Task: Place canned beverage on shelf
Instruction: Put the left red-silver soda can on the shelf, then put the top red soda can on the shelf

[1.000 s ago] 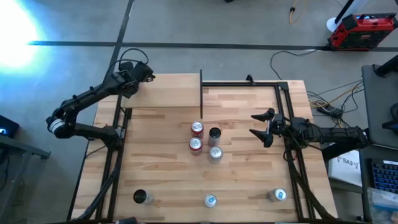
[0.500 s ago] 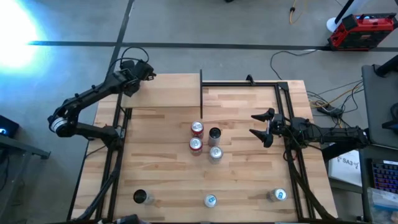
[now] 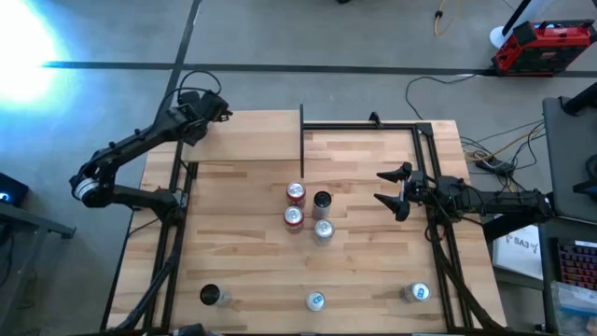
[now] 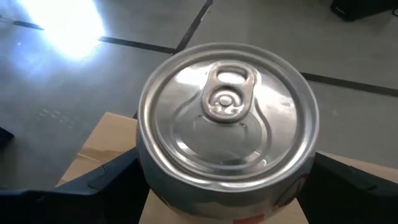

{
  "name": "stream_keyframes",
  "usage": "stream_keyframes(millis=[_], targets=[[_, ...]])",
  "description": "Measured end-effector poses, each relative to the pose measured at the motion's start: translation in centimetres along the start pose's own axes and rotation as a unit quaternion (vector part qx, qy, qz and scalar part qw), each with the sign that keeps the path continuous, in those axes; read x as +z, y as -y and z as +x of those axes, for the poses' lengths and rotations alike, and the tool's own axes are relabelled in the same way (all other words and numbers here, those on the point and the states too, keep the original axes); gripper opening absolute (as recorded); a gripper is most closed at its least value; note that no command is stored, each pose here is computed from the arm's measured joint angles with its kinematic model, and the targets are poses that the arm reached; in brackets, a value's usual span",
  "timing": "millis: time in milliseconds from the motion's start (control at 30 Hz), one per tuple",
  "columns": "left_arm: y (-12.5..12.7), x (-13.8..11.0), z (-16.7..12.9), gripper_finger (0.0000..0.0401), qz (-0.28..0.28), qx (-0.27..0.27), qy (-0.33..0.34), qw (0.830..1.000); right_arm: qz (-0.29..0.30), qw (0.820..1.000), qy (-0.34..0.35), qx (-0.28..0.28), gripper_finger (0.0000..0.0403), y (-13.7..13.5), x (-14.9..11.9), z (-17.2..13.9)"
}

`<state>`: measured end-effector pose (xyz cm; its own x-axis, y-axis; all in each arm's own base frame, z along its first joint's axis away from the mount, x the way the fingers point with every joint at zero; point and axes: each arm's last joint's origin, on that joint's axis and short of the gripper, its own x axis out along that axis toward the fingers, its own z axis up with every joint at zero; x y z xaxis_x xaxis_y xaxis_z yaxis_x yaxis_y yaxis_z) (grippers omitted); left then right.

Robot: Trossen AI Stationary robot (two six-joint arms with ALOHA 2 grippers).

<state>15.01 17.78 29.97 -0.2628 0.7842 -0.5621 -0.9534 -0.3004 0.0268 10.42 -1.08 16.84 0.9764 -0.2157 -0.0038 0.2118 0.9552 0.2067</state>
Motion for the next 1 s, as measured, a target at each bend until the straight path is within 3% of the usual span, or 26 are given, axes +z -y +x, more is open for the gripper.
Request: stream_keyframes(millis=[567, 733, 1000], targets=[[-2.0, 0.2, -1.9, 0.0396, -0.010, -0.034, -0.028, 0.999, 0.000, 1.000, 0.000, 0.000, 0.0368, 0.0, 0.0, 0.0], [-2.5, 0.2, -3.0, 0.0398, -0.018, -0.083, -0.052, 0.995, 0.000, 1.000, 0.000, 0.000, 0.0368, 0.0, 0.0, 0.0], [-3.2, -1.3, -5.5, 0.0398, -0.002, -0.167, -0.146, 0.975, 0.000, 1.000, 0.000, 0.000, 0.0368, 0.0, 0.0, 0.0]])
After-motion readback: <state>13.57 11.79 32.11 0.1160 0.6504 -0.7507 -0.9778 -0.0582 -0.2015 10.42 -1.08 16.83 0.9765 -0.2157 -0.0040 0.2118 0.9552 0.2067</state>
